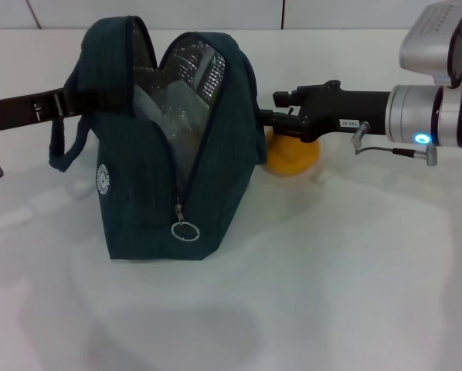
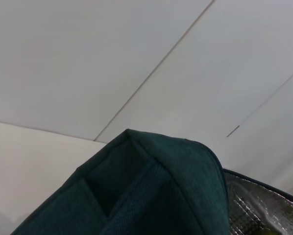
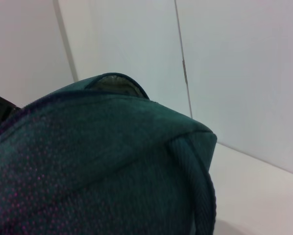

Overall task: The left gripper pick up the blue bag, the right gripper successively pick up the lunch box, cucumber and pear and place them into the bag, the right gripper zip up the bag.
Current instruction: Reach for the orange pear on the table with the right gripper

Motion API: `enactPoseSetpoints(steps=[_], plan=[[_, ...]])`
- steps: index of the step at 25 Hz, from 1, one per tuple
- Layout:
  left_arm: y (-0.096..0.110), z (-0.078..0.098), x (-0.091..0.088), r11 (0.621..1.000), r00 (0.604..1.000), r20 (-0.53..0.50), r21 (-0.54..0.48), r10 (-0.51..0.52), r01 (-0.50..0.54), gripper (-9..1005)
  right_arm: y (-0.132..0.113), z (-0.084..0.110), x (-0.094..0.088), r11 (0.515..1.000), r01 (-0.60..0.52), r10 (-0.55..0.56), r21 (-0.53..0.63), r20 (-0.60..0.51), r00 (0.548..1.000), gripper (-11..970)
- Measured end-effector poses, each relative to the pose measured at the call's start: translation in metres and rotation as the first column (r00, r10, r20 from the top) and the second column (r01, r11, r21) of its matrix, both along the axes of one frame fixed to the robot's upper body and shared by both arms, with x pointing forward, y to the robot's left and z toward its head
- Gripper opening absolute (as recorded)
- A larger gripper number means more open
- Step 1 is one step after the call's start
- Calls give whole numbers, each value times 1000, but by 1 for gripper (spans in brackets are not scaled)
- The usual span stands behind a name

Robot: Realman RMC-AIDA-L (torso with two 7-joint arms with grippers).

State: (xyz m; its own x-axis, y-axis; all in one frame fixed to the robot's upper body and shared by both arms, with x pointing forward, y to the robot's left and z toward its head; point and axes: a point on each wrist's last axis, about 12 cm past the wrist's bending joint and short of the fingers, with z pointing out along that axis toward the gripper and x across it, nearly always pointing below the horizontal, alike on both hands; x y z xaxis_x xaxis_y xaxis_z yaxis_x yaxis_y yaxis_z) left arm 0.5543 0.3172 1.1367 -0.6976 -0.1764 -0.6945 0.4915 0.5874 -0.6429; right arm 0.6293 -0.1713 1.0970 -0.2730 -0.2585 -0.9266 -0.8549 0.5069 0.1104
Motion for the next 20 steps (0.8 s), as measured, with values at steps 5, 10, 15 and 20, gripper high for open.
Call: enactPoseSetpoints(steps=[5,10,15,20], plan=[[0,0,0,1000,1000,-1,3,5,-5,40,0,-1,-1,1000,-3,3,-4,-2,1000,400],[1,0,0,1000,1000,-1,4,6,-6,40,2,-1,-1,1000,-21,21,-23,24,999,287],[2,-1,-1,1000,1000,-2,3,9,-9,40,1,-1,-1,1000,-19,19,-21,32,999,191],[4,-1,-1,1000,1000,-3,4,13,-13,40,1,2,0,1000,-15,15,-1,50,999,95]])
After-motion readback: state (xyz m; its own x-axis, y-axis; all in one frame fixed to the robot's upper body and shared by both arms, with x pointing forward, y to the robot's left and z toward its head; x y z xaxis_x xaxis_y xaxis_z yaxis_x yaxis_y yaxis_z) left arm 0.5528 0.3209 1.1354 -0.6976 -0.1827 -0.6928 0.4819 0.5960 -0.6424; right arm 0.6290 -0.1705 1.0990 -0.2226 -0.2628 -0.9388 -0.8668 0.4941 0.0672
